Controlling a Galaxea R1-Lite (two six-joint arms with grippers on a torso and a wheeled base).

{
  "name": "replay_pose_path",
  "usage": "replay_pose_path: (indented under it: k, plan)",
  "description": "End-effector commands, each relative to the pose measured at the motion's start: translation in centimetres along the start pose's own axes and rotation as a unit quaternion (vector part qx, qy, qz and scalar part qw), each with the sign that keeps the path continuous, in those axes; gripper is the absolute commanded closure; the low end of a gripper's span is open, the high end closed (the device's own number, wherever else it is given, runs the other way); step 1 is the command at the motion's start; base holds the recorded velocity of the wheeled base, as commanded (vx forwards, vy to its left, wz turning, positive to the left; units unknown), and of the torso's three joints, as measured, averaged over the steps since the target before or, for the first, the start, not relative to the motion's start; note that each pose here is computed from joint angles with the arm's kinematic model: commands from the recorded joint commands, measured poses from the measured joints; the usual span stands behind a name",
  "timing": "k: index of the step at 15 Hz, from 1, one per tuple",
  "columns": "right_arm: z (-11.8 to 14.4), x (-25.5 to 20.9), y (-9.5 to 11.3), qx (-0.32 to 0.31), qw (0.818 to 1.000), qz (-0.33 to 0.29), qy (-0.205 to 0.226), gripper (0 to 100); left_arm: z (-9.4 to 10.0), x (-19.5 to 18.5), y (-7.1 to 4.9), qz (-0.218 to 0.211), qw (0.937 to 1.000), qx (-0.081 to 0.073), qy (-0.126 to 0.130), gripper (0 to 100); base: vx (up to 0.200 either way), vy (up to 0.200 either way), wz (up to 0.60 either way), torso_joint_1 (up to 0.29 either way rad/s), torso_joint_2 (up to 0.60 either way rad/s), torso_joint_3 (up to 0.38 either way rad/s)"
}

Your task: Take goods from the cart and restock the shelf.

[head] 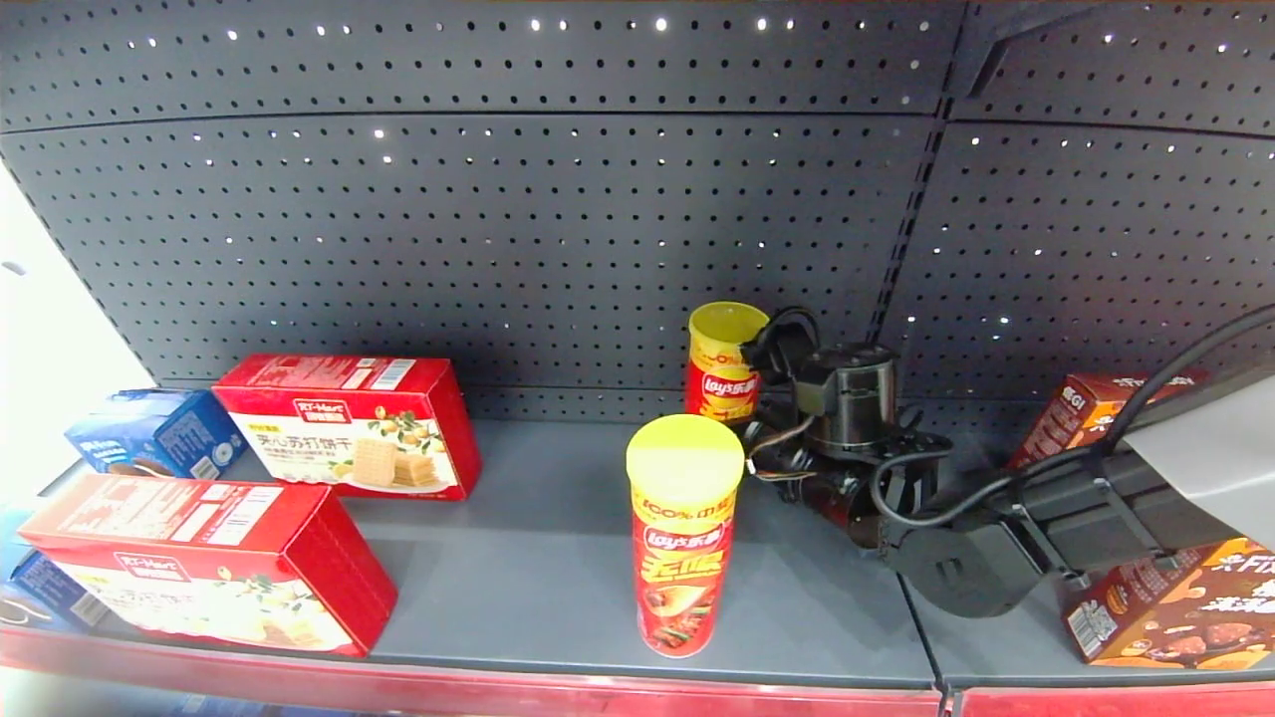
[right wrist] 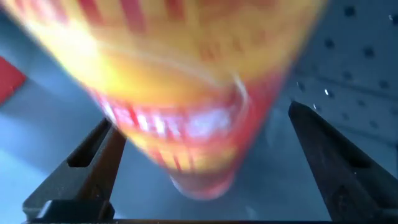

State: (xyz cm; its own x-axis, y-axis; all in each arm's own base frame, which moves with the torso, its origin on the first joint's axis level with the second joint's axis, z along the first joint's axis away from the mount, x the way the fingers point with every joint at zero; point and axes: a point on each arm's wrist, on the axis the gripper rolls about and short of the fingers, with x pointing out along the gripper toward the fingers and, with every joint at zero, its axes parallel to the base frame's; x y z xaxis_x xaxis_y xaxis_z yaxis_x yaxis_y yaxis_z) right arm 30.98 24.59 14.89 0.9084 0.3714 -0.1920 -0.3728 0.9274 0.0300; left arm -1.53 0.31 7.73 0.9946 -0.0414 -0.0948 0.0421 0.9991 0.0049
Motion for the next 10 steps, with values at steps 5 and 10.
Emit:
replay_pose_path:
  k: [5, 10]
  plan:
    - [1.4, -3.9, -1.5, 0.002, 1.0, -0.008, -0.006, 0, 0.0, 0.0, 0.0, 0.0, 1.0, 0.0, 0.001, 0, 0.0, 0.0, 0.0, 0.0, 0.0, 0.0]
    - [1.9, -10.1, -4.1, -0.001, 1.0, -0.015, -0.002, 0, 0.0, 0.0, 0.0, 0.0, 1.0, 0.0, 0.001, 0, 0.0, 0.0, 0.0, 0.0, 0.0, 0.0]
